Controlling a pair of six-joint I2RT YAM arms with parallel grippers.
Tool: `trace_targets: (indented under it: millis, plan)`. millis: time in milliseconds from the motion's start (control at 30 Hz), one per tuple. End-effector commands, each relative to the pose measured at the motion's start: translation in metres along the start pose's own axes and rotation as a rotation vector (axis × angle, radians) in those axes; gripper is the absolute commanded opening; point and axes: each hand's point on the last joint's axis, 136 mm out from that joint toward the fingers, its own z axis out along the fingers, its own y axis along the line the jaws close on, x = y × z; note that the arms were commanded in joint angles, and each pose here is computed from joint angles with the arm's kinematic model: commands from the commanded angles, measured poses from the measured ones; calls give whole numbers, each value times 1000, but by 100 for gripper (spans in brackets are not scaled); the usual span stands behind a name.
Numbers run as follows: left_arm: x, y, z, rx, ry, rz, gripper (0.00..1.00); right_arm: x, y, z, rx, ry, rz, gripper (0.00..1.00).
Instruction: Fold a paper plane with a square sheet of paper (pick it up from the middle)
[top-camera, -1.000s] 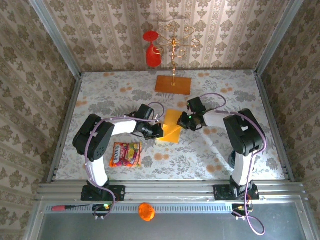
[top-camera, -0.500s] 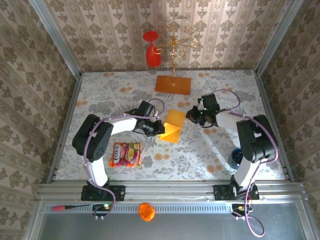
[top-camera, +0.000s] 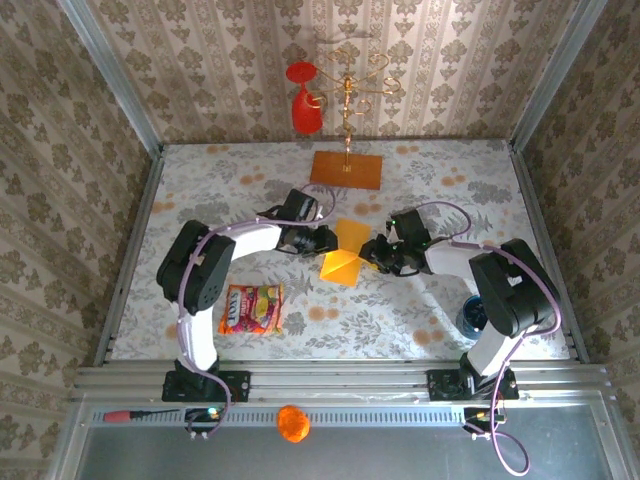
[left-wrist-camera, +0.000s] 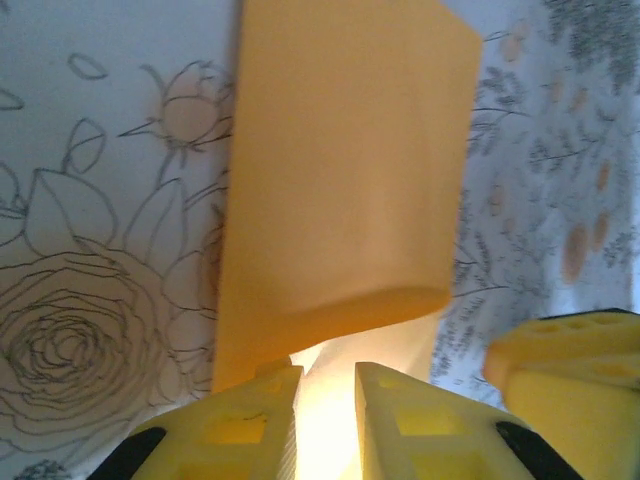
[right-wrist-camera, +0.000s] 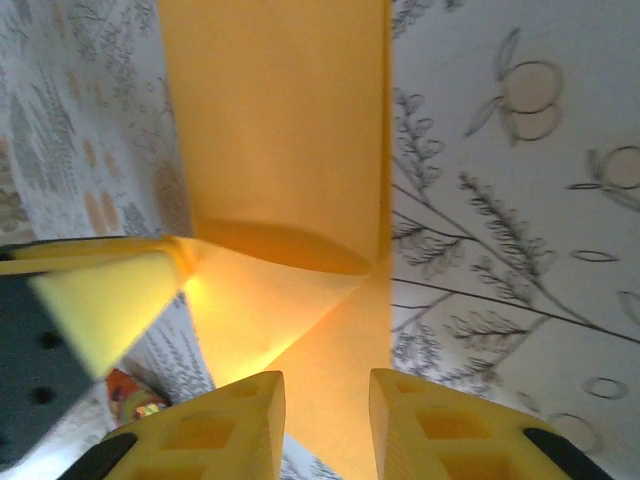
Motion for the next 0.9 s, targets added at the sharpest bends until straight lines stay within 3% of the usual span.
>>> trace_targets:
  millis: [0, 467, 867]
  plan:
    - [-9, 8, 1, -27, -23, -38, 22, 4, 7, 9, -37, 23, 54, 30]
    - [9, 23, 13, -38, 24, -107, 22, 3, 12, 28, -50, 43, 92, 33]
    - [11, 25, 14, -38, 32, -116, 21, 3, 14, 35, -75, 46, 113, 26]
